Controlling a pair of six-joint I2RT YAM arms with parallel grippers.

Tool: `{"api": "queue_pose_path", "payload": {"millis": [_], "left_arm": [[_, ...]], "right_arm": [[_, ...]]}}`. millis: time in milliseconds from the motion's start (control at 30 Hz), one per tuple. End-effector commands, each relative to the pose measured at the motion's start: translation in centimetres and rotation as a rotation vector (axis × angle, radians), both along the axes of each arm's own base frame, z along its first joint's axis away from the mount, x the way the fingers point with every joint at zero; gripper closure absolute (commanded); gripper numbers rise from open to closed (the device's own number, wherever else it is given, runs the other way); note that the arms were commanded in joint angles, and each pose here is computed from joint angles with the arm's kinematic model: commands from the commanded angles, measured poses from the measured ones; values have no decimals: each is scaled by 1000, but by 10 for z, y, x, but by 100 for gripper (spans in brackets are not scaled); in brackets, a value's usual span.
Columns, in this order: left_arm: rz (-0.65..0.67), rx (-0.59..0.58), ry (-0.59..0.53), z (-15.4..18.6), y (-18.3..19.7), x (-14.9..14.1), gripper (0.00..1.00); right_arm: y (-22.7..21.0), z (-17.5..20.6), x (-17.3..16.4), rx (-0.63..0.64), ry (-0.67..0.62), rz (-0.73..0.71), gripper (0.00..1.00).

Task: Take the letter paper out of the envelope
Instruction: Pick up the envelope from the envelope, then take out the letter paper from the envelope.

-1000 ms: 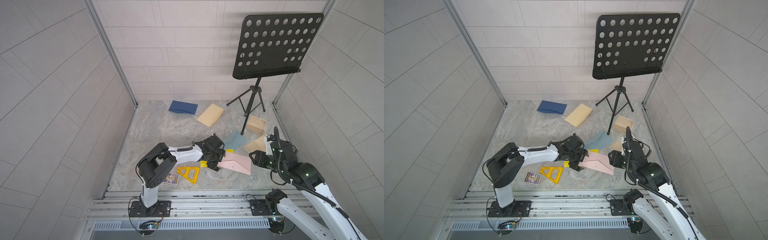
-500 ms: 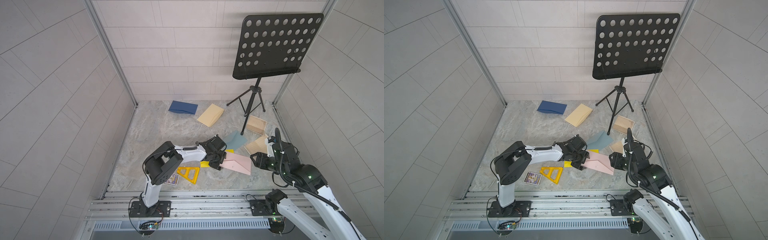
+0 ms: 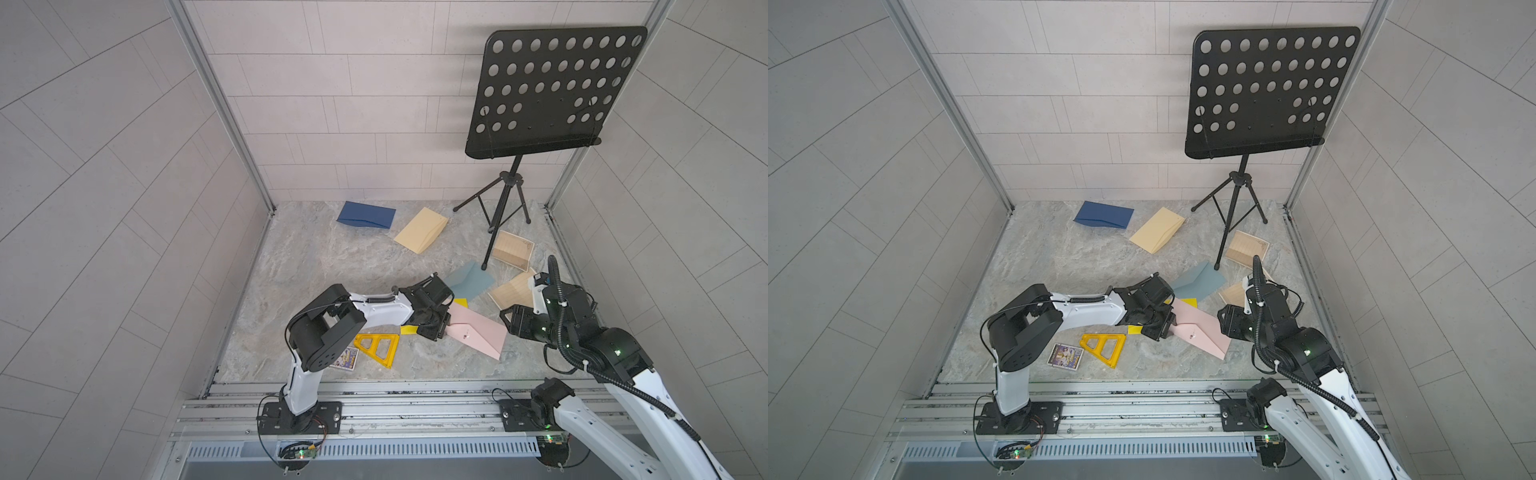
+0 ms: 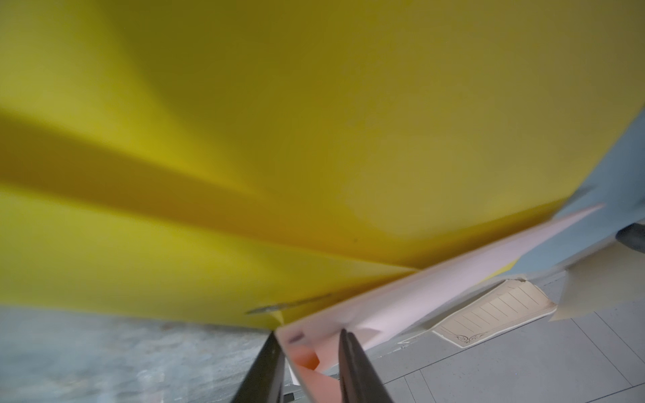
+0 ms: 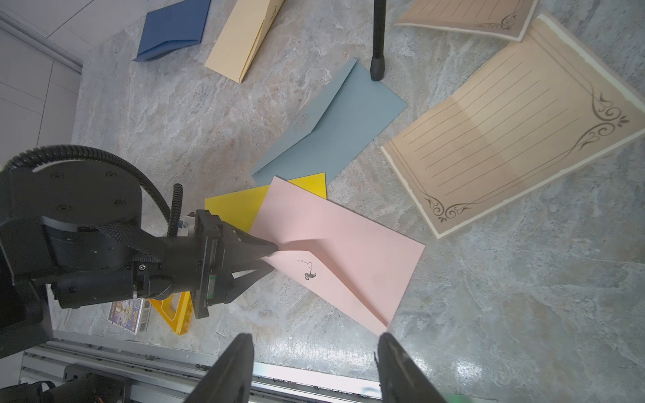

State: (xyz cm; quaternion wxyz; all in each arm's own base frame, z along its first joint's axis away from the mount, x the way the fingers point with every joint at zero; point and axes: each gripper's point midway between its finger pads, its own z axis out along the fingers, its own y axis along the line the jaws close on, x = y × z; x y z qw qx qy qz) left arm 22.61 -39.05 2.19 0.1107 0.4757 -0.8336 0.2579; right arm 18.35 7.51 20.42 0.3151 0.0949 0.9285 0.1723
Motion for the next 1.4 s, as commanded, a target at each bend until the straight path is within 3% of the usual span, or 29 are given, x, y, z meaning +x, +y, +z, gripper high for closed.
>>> {"api": "queue_pose_path", "payload": {"millis": [0,233,467,633,833,1000,1133,1233,1367], "left_arm": [[128,19,65,7,12,-5,79],[134,-2,22,25,17,-2,86],[92,-38,-77,59,24,19,92],[-11,-92,-279,115,33,53,100],[-168,-271,-613,194,38,85,100],[-351,-341,-792,243,45,77,100],[-462,-326,-910,273,52,66,100],[-457,-319,-982,294,61,66,100],[-407,-307,-1078,321,73,73,100]], "right_arm": [[-2,-4,-1,-7,7,-4,41],[2,-3,3,9,8,-3,41],[8,0,11,16,9,11,41],[17,12,23,72,21,25,37],[42,53,47,345,7,51,26],[51,85,68,428,-45,94,26],[56,88,70,362,-18,124,27],[62,83,68,449,13,96,27],[63,97,67,576,-47,34,23]]}}
